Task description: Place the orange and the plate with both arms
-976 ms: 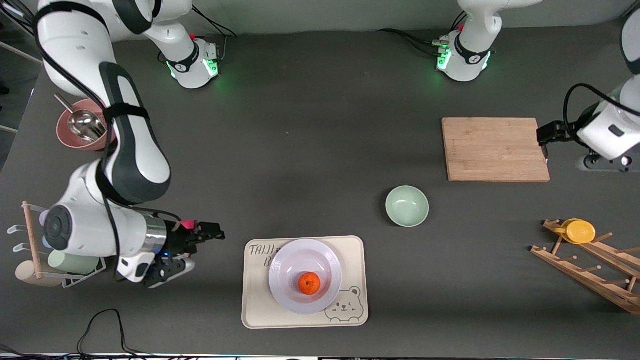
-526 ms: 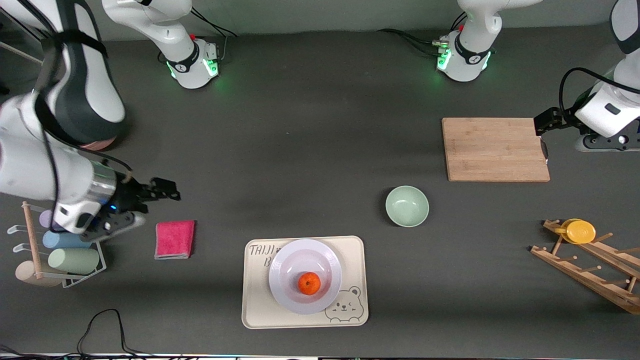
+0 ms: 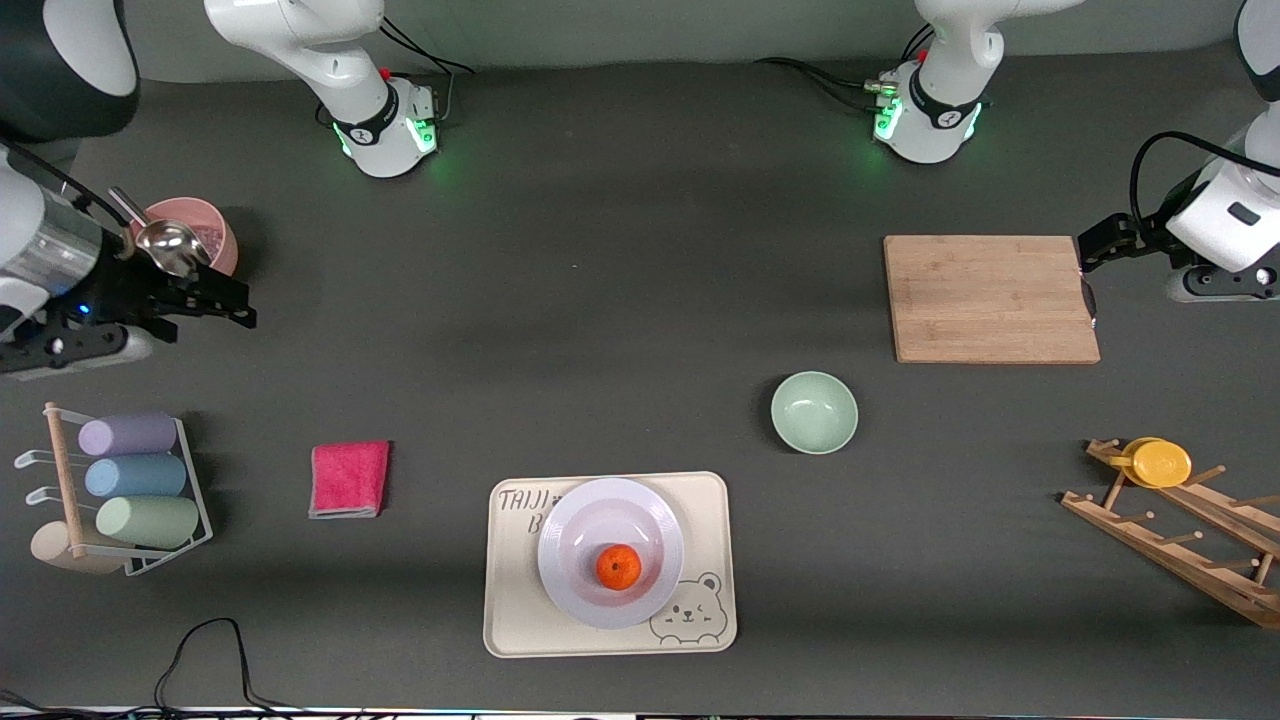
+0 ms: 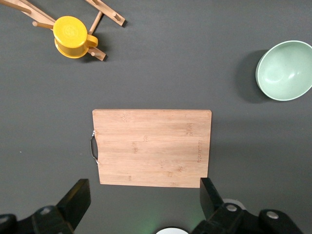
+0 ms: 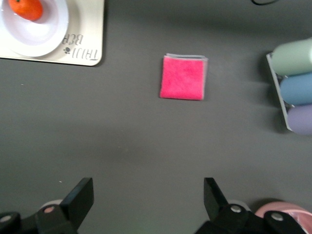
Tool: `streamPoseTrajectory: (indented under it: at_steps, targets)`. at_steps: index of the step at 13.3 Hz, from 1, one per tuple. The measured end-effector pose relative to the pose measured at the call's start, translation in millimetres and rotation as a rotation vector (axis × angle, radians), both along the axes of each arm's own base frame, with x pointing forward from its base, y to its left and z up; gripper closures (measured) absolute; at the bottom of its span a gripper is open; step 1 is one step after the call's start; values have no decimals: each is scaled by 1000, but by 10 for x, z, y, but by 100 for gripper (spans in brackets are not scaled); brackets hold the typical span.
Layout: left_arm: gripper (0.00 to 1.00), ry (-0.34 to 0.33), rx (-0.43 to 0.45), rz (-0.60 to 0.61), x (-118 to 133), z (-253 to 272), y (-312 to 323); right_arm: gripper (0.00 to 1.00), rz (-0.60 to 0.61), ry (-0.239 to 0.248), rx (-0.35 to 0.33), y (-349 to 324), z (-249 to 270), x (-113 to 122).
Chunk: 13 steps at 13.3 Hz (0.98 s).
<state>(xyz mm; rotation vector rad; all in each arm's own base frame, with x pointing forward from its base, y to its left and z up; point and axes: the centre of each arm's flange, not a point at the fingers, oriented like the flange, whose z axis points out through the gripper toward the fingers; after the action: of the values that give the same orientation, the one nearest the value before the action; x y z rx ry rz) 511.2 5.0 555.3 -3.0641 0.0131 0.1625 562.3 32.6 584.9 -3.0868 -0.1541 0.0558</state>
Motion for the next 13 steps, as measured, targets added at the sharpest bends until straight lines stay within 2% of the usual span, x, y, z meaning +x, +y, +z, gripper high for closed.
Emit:
streamPoseTrajectory:
  at_steps: [5, 10, 13]
  targets:
    - [0, 14, -5, 26, 38, -81, 136, 0, -10, 28, -7, -73, -166, -351]
    - [0, -13, -10, 1, 179, 29, -1, 0, 31, -29, -37, 86, 152, -580]
    - [0, -19, -12, -2, 228, 48, -11, 0, 35, -33, -54, 83, 165, -590]
